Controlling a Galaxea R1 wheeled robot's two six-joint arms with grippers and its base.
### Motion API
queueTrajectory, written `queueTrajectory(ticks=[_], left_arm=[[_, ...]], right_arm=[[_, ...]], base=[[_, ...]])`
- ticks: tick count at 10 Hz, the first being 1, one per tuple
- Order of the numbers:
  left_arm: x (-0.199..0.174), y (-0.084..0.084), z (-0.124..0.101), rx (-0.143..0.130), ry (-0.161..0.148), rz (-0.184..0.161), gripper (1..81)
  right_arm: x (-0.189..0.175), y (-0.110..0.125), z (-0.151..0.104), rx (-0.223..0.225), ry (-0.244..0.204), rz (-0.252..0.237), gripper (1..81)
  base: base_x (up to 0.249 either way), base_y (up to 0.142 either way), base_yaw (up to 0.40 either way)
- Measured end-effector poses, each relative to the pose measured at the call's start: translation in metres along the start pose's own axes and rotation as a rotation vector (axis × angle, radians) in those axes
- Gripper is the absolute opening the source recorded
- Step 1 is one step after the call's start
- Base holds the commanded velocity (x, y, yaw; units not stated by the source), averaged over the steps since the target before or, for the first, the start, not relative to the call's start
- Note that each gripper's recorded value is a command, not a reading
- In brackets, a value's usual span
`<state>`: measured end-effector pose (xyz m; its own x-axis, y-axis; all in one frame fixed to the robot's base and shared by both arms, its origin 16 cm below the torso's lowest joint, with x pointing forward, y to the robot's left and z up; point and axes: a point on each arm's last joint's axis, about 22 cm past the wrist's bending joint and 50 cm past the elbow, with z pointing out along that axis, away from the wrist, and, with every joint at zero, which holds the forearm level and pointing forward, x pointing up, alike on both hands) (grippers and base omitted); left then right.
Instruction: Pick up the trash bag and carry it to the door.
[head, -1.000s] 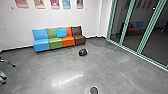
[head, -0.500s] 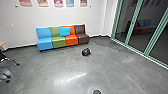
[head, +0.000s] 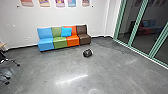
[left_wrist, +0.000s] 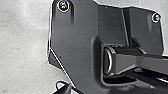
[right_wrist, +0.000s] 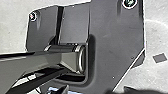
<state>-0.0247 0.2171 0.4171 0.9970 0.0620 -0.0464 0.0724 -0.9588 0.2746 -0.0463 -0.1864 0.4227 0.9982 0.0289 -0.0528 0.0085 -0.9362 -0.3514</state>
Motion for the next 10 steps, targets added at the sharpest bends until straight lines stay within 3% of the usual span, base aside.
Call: queueTrajectory(ticks=[2,4,10], left_arm=[[0.009,0.005,0.003,-0.008,-0.02,0.05,81.1],[0.026,0.01,0.006,-0.015,-0.019,0.095,81.1],[0.021,0.01,0.006,-0.015,-0.027,0.095,81.1]], right_arm=[[-0.008,0.003,-0.002,-0.008,0.02,0.049,81.1],[-0.021,0.004,-0.004,-0.014,0.031,0.092,81.1],[-0.02,0.004,-0.004,-0.014,0.033,0.094,81.1]], base=[[0.191,0.0,0.0],[0.191,0.0,0.0],[0.191,0.0,0.0]])
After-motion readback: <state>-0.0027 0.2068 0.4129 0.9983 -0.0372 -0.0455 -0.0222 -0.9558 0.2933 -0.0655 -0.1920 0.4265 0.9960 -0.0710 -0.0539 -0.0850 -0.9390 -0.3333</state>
